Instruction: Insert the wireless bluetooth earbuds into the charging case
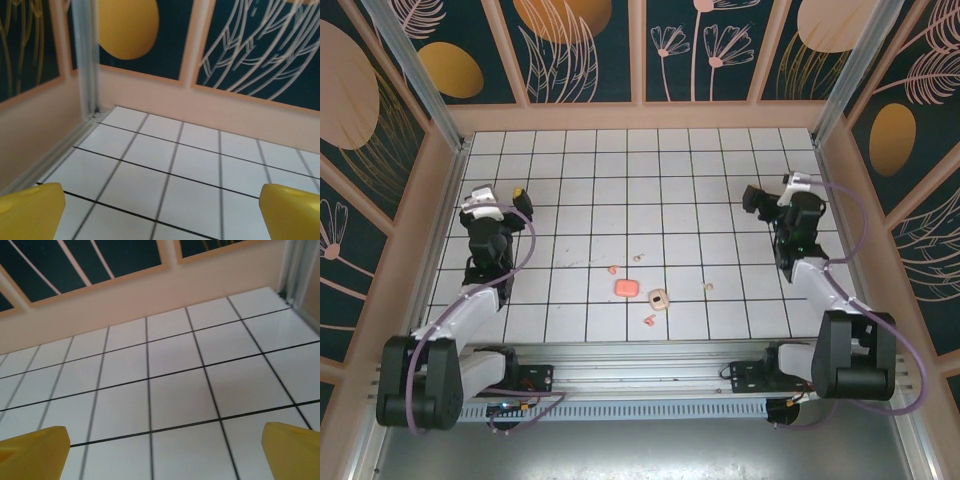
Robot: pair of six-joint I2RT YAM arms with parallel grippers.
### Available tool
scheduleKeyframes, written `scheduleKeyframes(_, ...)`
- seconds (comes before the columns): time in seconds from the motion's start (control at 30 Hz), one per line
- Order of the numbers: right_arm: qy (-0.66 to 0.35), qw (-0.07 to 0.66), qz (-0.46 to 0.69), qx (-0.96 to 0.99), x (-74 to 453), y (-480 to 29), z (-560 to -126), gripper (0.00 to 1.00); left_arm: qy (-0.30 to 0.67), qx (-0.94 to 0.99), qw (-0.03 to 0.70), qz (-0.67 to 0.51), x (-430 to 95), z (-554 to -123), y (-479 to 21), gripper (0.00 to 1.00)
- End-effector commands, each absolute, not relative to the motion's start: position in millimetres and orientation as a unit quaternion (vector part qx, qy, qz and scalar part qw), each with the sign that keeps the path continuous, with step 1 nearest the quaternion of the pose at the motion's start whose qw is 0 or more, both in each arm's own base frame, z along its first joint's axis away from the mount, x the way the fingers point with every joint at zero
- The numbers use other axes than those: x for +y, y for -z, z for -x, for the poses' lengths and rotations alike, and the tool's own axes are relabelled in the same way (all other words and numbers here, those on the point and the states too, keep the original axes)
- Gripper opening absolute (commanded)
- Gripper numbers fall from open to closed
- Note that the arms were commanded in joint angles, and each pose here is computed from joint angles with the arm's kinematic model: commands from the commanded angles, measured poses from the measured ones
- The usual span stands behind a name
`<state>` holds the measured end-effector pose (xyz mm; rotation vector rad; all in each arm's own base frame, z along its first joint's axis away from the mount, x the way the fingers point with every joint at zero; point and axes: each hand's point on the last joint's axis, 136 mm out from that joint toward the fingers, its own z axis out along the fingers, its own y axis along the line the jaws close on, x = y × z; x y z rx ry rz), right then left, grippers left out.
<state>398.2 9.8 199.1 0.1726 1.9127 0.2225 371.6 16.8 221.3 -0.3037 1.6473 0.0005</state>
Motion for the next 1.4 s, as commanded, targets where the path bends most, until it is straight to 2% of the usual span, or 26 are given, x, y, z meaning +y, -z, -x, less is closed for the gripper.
scheduleKeyframes(0.0,-0.103,0.405,-0.101,0.903,30.4,-152.3,-356.7,0.99,0.067,0.802,0.580,0.128,-7.5,-359.3,-187.7,0.96)
scheduleKeyframes(0.17,-0.133,0.315,-0.076,0.937,81.9,-149.8,-323.7,0.99,0.116,0.842,0.514,0.113,-33.3,-349.7,-180.8,0.86)
scheduleKeyframes(0.33,-0.165,0.239,-0.047,0.956,135.4,-143.5,-284.8,0.99,0.138,0.877,0.447,0.107,-55.2,-341.3,-164.4,0.83)
scheduleKeyframes(0.4,-0.181,0.206,-0.039,0.961,155.3,-138.0,-267.7,0.95,0.145,0.889,0.420,0.112,-59.7,-337.6,-153.0,0.82)
scheduleKeyframes(0.53,-0.228,0.148,-0.020,0.962,201.0,-123.4,-233.7,0.80,0.152,0.906,0.379,0.115,-67.0,-331.2,-131.6,0.74)
scheduleKeyframes(0.63,-0.210,0.121,0.003,0.970,217.9,-109.3,-215.9,0.73,0.157,0.913,0.359,0.114,-70.7,-327.6,-120.5,0.74)
scheduleKeyframes(0.7,-0.179,0.103,0.016,0.978,219.5,-98.6,-209.0,0.73,0.157,0.919,0.344,0.114,-72.1,-325.9,-112.6,0.74)
scheduleKeyframes(0.8,-0.142,0.087,0.047,0.985,227.3,-86.0,-200.5,0.70,0.163,0.925,0.325,0.111,-75.9,-324.4,-102.7,0.73)
scheduleKeyframes(0.9,-0.126,0.070,0.071,0.987,235.5,-73.6,-190.6,0.64,0.170,0.928,0.314,0.109,-79.8,-323.6,-97.9,0.68)
scheduleKeyframes(1.37,-0.084,0.049,0.156,0.983,262.4,-52.1,-182.6,0.64,0.179,0.928,0.306,0.114,-83.8,-322.4,-94.3,0.67)
